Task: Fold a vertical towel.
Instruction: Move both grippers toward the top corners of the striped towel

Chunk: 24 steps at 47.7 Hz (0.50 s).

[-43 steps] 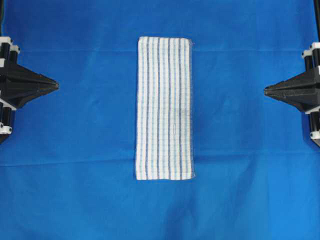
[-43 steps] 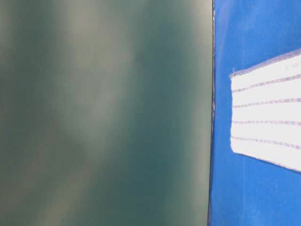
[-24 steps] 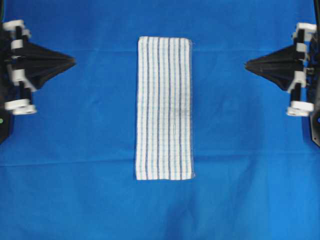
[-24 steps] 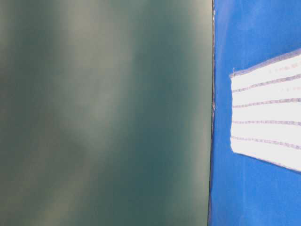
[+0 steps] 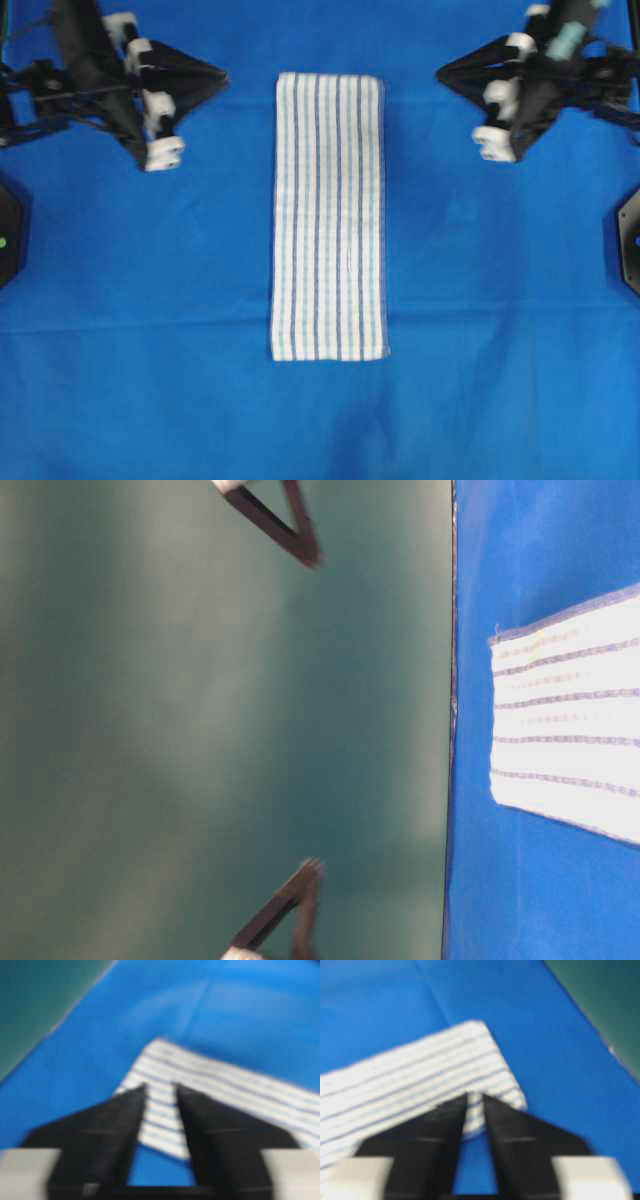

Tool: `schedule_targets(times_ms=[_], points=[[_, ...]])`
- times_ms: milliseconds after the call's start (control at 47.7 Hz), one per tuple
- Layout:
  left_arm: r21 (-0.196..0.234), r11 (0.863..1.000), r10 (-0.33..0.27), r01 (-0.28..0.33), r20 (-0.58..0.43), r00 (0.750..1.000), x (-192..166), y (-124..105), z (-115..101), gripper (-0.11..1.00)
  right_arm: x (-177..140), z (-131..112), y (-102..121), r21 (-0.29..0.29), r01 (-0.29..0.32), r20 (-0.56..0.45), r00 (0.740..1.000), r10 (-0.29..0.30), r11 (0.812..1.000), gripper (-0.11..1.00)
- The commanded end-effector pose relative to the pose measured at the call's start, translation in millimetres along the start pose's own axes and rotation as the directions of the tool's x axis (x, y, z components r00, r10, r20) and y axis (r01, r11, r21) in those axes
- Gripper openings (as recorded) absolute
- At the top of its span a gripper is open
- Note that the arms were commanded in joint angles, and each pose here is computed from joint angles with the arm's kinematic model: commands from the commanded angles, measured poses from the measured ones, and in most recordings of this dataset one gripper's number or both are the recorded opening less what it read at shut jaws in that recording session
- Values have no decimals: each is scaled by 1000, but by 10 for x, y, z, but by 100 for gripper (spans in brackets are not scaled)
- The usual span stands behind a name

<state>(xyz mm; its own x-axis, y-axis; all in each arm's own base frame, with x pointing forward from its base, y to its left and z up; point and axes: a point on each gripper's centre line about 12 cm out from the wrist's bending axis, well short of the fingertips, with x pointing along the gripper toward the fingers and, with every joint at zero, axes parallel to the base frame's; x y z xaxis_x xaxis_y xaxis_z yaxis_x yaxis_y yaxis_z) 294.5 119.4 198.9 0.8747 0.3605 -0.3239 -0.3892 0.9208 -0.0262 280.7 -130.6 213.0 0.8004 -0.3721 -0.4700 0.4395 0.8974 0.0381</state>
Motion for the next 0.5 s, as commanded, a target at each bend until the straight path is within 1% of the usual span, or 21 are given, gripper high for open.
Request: schedule_targets(times_ms=[0, 42, 84, 105, 126, 189, 315, 483], points=[[-11, 1000, 26, -26, -4, 1000, 203, 87, 24, 38, 201, 48, -53, -1, 15, -21, 1000, -15, 1000, 42], [-14, 999, 36, -37, -24, 999, 288, 126, -23, 50, 308, 19, -81, -4, 22, -44, 999, -22, 1000, 53], [-16, 999, 45, -46, -37, 998, 363, 161, -62, 62, 436, -39, -106, -10, 27, -74, 997, -27, 1000, 60], [-18, 999, 48, -49, -48, 998, 399, 174, -98, 69, 486, -65, -119, -11, 29, -86, 996, -30, 1000, 62], [-20, 998, 54, -55, -57, 997, 457, 199, -129, 74, 538, -88, -126, -15, 30, -99, 995, -31, 999, 63], [-20, 998, 60, -62, -77, 995, 562, 227, -217, 84, 675, -163, -170, -18, 38, -129, 991, -40, 999, 61], [-23, 997, 71, -74, -105, 992, 756, 280, -391, 82, 948, -302, -240, -14, 49, -168, 984, -51, 999, 59], [-27, 995, 87, -92, -147, 985, 999, 364, -618, 81, 1191, -421, -344, -10, 66, -200, 978, -66, 998, 59]])
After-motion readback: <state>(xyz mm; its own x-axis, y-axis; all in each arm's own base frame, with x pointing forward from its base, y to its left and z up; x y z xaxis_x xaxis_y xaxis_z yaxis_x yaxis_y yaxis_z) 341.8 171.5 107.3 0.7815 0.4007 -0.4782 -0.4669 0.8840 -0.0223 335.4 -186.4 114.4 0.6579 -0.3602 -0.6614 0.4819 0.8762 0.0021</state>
